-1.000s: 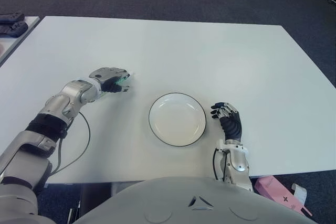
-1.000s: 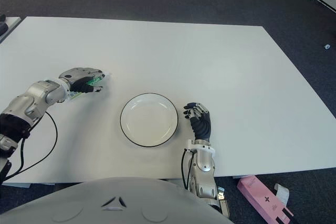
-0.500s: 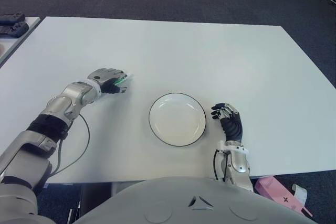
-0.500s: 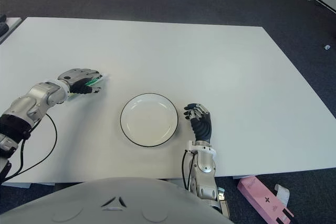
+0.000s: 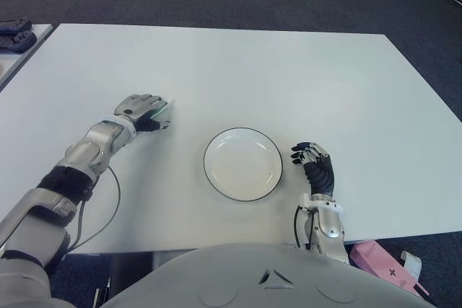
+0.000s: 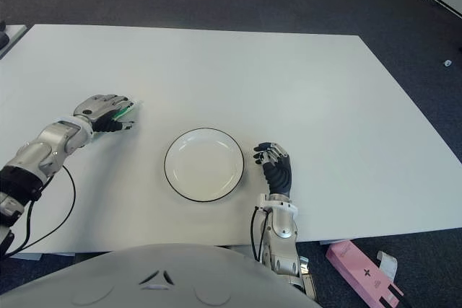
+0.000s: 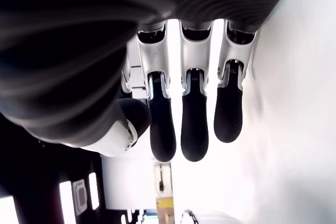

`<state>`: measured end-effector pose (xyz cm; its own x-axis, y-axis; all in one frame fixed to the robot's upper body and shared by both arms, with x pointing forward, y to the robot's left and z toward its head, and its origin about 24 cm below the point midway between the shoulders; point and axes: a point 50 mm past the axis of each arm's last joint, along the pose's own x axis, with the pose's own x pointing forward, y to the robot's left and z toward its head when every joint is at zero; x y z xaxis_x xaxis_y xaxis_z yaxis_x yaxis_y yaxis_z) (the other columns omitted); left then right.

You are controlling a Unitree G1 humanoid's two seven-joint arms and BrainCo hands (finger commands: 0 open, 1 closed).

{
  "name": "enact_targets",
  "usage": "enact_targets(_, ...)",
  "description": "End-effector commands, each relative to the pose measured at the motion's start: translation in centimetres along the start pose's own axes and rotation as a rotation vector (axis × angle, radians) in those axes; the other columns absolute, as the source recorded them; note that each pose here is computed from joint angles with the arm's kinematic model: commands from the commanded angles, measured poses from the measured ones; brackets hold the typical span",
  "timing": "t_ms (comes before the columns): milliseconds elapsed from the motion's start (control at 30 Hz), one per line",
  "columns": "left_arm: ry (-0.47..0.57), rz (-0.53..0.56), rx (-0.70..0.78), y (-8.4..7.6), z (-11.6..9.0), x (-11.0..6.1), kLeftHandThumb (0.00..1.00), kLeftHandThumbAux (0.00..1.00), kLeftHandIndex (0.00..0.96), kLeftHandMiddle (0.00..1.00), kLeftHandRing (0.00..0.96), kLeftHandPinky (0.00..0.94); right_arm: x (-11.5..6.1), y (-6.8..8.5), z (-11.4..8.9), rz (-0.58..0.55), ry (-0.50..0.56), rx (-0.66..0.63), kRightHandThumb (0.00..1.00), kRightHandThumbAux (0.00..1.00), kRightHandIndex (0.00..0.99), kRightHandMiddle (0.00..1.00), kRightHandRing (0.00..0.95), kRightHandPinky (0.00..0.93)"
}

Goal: Put the toothpaste on the table into the plate.

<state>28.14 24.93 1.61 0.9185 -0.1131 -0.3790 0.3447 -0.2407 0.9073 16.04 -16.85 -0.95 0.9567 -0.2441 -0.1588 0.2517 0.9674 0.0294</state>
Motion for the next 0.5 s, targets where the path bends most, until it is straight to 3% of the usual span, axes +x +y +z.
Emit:
enact_targets(33,0.039,0.089,-0.025,-1.6,-0.1,-0.7,0.367,0.138,0.0,0.0,0.0,0.0,-0.3,-0.1,-0.7,-0.004,0.044,-0.004,0.712,0.728,0.429,0.498,0.515,0.512)
enact_targets(200,0.108,0.236,-0.065,-1.5,-0.6,-1.1,0.37,0.14,0.0,0.0,0.0,0.0,-0.2,-0.1,-0.7,0.002,0.047,-0.002,0.712,0.728,0.43,0.5,0.515,0.514)
enact_targets(500,0.231,0.365,-0.165,-1.2,-1.1,-1.8,0.411,0.137,0.0,0.0,0.0,0.006,-0.2,0.0,-0.7,0.0,0.052,0.003,0.712,0.728,0.43,0.502,0.519,0.518)
